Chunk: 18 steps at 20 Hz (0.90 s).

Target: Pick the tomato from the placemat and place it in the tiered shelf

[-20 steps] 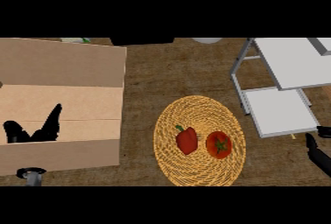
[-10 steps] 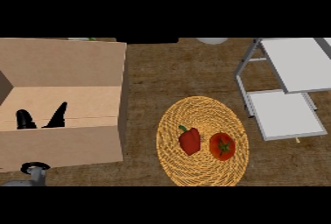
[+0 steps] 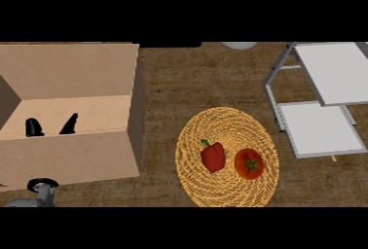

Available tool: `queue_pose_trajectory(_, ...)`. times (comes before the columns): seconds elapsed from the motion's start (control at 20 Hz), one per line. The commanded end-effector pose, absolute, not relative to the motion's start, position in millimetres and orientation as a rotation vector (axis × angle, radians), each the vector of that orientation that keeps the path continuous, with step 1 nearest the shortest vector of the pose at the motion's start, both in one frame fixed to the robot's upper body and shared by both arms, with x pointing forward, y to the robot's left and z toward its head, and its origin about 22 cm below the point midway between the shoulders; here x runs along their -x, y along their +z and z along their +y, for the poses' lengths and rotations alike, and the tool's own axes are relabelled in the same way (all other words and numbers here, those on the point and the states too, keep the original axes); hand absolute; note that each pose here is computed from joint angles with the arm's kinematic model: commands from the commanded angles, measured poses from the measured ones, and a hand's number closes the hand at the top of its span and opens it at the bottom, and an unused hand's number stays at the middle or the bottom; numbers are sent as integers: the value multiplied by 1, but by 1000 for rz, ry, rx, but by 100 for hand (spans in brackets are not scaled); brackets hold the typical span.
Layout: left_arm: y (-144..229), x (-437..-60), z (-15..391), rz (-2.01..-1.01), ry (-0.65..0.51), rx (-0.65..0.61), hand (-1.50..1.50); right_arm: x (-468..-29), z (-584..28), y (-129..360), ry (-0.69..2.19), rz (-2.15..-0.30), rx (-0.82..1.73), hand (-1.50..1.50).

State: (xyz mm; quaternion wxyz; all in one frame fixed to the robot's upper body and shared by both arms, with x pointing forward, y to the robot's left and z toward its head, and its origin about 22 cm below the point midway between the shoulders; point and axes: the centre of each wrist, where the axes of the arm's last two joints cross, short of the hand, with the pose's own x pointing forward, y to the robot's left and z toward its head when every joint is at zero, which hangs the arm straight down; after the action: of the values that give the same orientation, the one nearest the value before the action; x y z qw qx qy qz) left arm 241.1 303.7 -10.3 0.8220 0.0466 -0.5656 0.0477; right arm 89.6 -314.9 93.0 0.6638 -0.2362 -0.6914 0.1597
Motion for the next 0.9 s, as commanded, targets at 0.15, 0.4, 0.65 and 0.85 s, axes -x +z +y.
queue_pose_trajectory(0.15,-36,-238,298,-1129,29,-78,0,-102,-273,133,292,-1467,672,-150)
queue_pose_trajectory(0.4,-26,-243,288,-1129,20,-68,0,-120,-252,123,334,-1313,758,-150)
queue_pose_trajectory(0.65,-22,-252,303,-1130,24,-78,0,-142,-225,121,407,-1204,784,-150)
queue_pose_trajectory(0.85,-24,-249,301,-1127,28,-90,0,-155,-188,117,457,-1178,799,-150)
